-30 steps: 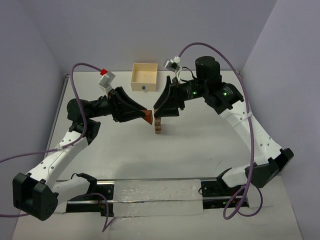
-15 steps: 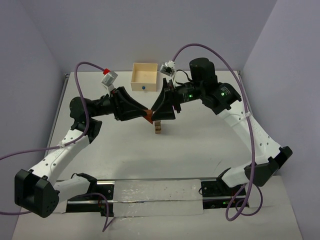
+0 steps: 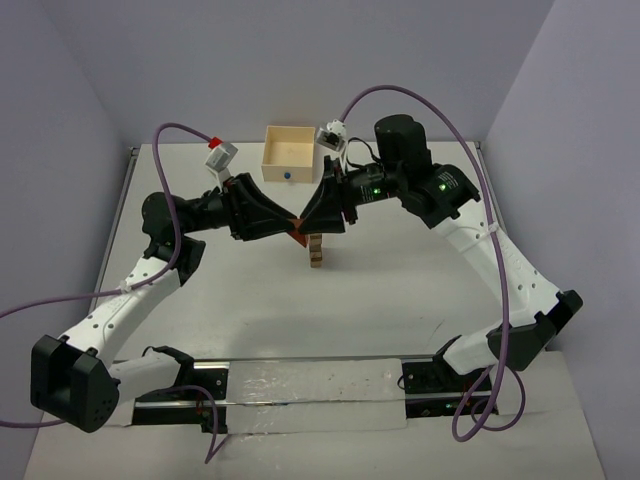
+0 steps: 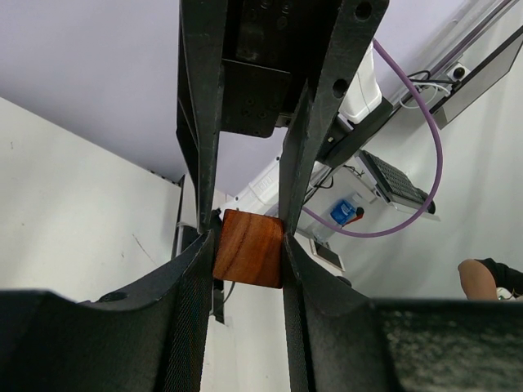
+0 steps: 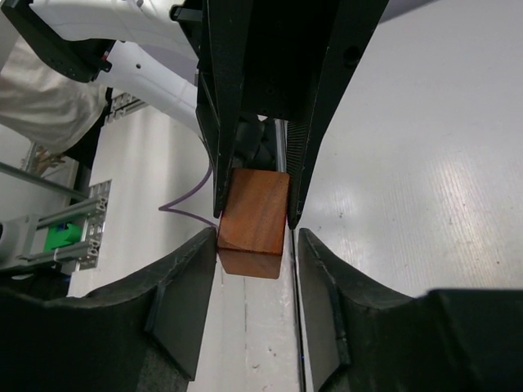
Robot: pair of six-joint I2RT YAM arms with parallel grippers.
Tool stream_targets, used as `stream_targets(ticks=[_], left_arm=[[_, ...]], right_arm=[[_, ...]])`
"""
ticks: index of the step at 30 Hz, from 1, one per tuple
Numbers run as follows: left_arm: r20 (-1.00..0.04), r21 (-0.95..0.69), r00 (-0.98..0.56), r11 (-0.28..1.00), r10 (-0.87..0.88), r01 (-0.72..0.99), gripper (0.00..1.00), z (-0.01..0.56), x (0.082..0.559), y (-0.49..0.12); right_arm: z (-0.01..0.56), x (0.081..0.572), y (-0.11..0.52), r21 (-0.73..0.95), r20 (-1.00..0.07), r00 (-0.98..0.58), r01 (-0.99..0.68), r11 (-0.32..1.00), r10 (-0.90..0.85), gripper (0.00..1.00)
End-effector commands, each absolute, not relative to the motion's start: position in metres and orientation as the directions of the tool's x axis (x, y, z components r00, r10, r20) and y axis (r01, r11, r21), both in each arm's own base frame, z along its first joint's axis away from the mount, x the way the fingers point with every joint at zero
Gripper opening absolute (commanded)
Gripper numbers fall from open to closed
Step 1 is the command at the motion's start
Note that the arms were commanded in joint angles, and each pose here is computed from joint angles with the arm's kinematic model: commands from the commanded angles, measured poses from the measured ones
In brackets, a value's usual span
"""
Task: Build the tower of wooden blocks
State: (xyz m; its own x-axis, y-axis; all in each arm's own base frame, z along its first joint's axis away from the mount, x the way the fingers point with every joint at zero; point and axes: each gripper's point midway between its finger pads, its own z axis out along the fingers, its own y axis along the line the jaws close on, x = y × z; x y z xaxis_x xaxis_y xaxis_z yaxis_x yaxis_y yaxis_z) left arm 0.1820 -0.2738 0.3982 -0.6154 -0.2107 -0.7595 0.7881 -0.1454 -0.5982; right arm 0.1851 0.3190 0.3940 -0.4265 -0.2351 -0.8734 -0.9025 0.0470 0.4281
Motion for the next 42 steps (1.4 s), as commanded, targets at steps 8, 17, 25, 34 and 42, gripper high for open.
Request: stream_targets(ticks=[8, 17, 25, 34, 42], left_arm=[[-0.761, -0.594, -0.607, -0.130, -0.226, 0.794, 0.30, 0.403, 0.185, -0.272], [-0.716, -0.652, -0.596, 0.042, -0.365, 0.757, 0.99, 0.404, 0.227, -0.232], [-0.694, -0.719, -0.559, 0.400, -0.454, 0.568, 0.99, 0.374, 0.275, -0.186], [-0.756, -0.625, -0.446, 0.731, -0.478, 0.276, 0.99, 0.307, 0.310, -0.131], [-0.828, -0.513, -0.385, 0.827, -0.407, 0.231, 0.99, 0.292, 0.312, -0.111]], right_arm=[[0.396, 0.193, 0.325, 0.358, -0.896, -0.377, -0.926, 0.119, -0.235, 0.00], [0.369, 0.228, 0.307, 0.319, -0.879, -0.425, -0.862, 0.394, -0.217, 0.00], [0.324, 0.277, 0.271, 0.368, -0.784, -0.621, -0.478, 0.798, -0.010, 0.00], [0.277, 0.299, 0.276, 0.175, -0.735, -0.678, -0.218, 0.960, -0.020, 0.00], [0.268, 0.324, 0.276, 0.138, -0.743, -0.667, -0.083, 0.987, 0.048, 0.00]])
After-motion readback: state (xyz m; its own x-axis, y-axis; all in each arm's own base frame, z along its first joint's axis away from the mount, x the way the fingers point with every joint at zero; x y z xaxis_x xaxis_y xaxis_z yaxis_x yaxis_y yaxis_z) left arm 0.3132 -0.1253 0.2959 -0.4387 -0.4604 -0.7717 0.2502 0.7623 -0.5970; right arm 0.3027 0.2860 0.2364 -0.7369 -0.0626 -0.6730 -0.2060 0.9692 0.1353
